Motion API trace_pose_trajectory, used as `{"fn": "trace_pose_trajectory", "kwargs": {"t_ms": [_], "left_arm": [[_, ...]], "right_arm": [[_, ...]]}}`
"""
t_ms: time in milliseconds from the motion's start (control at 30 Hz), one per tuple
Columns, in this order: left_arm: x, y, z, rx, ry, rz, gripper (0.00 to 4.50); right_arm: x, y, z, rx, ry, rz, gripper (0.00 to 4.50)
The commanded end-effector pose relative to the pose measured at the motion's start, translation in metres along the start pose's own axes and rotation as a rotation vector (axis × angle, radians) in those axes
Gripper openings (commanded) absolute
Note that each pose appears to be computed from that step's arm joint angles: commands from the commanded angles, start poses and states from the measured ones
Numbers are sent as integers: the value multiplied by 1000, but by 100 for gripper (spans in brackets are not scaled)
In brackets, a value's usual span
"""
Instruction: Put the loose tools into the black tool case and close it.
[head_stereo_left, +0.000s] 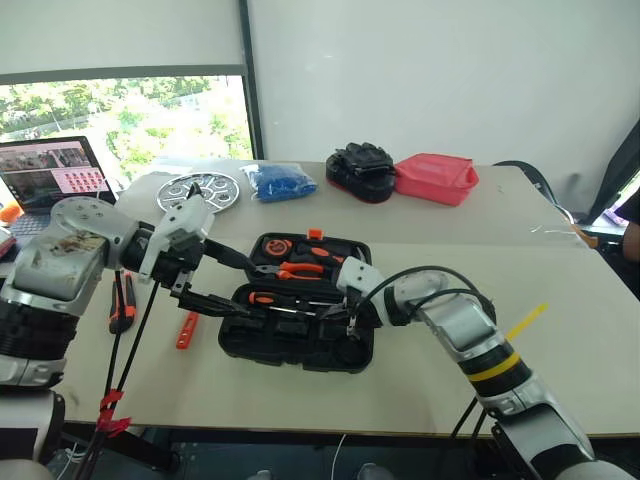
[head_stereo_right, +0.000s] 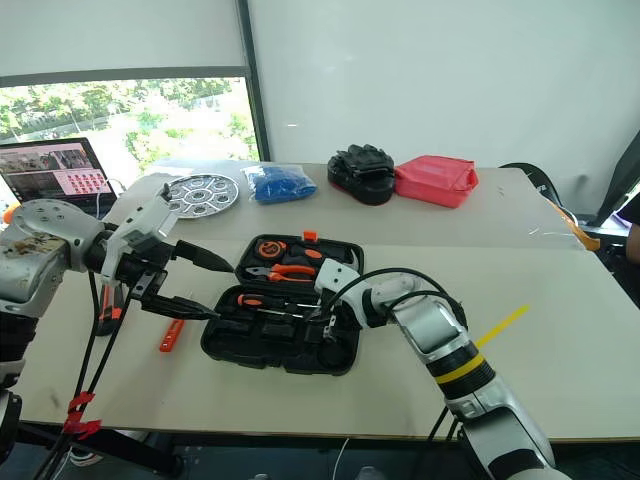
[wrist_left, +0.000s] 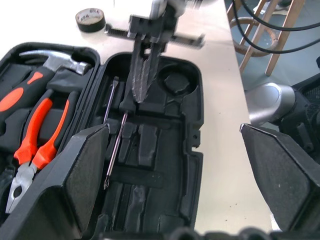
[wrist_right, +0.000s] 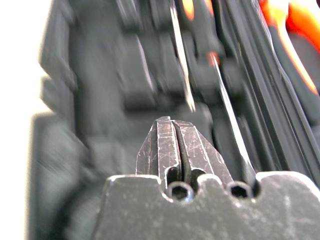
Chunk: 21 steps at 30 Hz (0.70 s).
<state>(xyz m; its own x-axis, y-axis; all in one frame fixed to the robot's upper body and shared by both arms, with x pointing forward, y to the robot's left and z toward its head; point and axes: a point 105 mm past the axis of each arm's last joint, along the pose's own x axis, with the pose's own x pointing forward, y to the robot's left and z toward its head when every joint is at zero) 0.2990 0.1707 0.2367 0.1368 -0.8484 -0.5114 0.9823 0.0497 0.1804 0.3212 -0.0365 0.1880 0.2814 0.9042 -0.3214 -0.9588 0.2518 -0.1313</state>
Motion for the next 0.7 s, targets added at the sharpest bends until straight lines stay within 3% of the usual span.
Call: {"fn": "trace_pose_trajectory", "kwargs": {"t_ms": [33, 333, 467, 700], "left_arm": [[-10, 3, 0, -9, -32, 107, 450], [-42, -20, -45, -263, -63, 437, 450], [-64, -51, -70, -380, -14, 564, 450], [-111, -102, -110, -545, 107, 782, 450]], "right_arm": [[-48, 8, 47, -68, -169, -57, 9], [-85, 27, 32, -216, -102, -100, 9], [-87, 29, 33, -226, -104, -74, 105], [-91, 28, 42, -263, -133, -15, 347]]}}
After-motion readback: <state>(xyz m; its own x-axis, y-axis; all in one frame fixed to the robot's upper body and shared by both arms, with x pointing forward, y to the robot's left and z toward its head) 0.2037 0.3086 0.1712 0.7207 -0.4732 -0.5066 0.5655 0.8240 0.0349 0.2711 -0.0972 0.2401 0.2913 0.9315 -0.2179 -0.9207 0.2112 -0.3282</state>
